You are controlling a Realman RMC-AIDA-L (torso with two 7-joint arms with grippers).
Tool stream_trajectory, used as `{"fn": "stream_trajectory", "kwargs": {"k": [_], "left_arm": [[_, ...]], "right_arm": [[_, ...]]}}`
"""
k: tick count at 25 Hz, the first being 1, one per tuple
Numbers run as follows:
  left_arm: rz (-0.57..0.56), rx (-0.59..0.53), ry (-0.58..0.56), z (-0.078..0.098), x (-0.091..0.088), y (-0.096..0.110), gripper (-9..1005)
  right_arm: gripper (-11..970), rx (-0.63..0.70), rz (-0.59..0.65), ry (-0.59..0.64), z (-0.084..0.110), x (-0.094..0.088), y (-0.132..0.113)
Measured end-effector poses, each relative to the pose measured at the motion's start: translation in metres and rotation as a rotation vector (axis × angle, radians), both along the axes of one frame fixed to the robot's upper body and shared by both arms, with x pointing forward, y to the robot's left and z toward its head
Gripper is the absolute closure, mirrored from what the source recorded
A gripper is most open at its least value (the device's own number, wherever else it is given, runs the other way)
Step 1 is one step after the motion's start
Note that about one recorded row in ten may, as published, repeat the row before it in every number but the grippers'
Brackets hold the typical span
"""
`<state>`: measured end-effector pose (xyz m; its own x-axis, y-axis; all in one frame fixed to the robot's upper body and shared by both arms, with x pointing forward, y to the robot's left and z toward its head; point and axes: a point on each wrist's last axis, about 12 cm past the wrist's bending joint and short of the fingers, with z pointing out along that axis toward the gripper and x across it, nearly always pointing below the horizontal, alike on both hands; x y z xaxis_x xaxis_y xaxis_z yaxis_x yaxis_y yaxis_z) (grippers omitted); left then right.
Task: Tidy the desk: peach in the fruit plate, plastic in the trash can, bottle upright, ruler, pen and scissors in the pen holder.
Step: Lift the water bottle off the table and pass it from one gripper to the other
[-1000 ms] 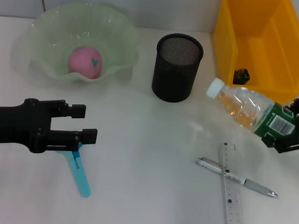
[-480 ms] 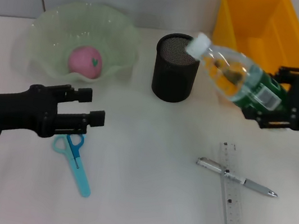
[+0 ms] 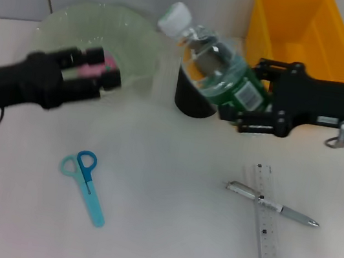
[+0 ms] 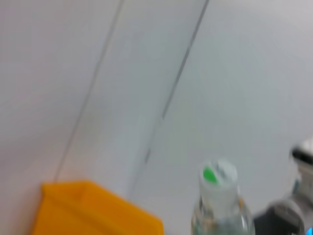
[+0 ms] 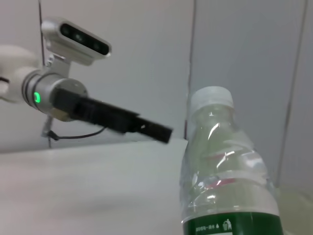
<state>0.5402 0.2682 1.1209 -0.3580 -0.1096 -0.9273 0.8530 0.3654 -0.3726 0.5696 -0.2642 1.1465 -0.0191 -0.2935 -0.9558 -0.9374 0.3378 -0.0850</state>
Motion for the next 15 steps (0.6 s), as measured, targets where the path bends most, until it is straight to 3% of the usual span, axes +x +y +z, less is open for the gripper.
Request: {"fn": "stream_trajectory", "kwargs": {"k": [9,15], "left_arm": [[0.132,-0.203,-0.080,-0.002,0.003,0.003,212],[0.123,-0.221,-0.089,-0.009,0.003,-0.006,212]], "right_arm": [[176,0.148,0.023,-0.016,-0.025,0.005,0.030],[175,0.194,0.021,-0.016,-0.035,0.004,0.041]]}}
